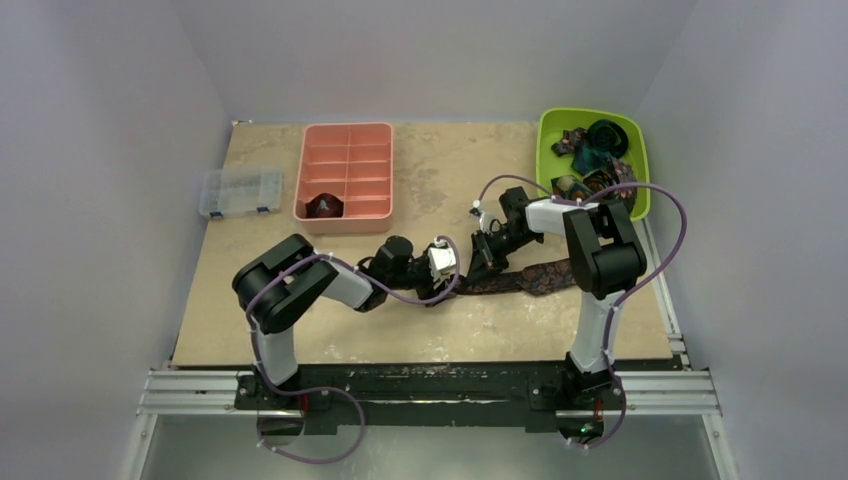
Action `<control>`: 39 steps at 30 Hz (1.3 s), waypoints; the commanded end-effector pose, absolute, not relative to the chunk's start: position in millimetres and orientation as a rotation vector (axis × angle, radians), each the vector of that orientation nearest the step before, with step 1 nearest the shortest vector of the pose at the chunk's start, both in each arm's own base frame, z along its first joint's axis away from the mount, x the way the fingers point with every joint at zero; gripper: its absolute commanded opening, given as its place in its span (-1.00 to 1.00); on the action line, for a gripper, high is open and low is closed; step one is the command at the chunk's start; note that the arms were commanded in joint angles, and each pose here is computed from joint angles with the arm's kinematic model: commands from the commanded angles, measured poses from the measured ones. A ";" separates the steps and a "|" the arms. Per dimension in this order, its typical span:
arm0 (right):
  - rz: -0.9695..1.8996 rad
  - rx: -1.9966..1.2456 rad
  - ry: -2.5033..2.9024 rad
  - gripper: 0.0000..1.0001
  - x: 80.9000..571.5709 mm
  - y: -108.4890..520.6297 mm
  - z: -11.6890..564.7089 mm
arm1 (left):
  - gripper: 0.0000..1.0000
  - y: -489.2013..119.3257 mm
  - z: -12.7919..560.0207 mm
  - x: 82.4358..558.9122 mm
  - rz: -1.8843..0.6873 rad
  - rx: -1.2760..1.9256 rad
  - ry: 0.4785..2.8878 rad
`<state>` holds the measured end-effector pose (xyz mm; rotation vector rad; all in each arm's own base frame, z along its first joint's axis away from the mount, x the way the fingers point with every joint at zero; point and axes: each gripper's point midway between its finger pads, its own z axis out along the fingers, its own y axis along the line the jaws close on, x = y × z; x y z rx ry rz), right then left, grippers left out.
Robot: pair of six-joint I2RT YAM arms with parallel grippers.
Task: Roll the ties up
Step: Roll the tie at the center of the board.
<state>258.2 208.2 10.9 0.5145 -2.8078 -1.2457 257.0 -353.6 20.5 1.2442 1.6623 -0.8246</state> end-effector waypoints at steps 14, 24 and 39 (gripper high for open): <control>-0.942 0.599 -2.934 -1.00 264.7 180.5 -46.9 | -0.22 -403.6 69.6 246.1 -0.973 1.215 1.434; -0.990 0.618 -2.936 -1.00 265.3 185.9 -43.5 | -0.29 -416.5 25.3 243.8 -0.946 1.264 1.577; -1.107 0.719 -2.932 -0.80 276.3 198.8 -10.1 | -0.46 -361.4 -36.5 221.3 -0.710 1.510 1.851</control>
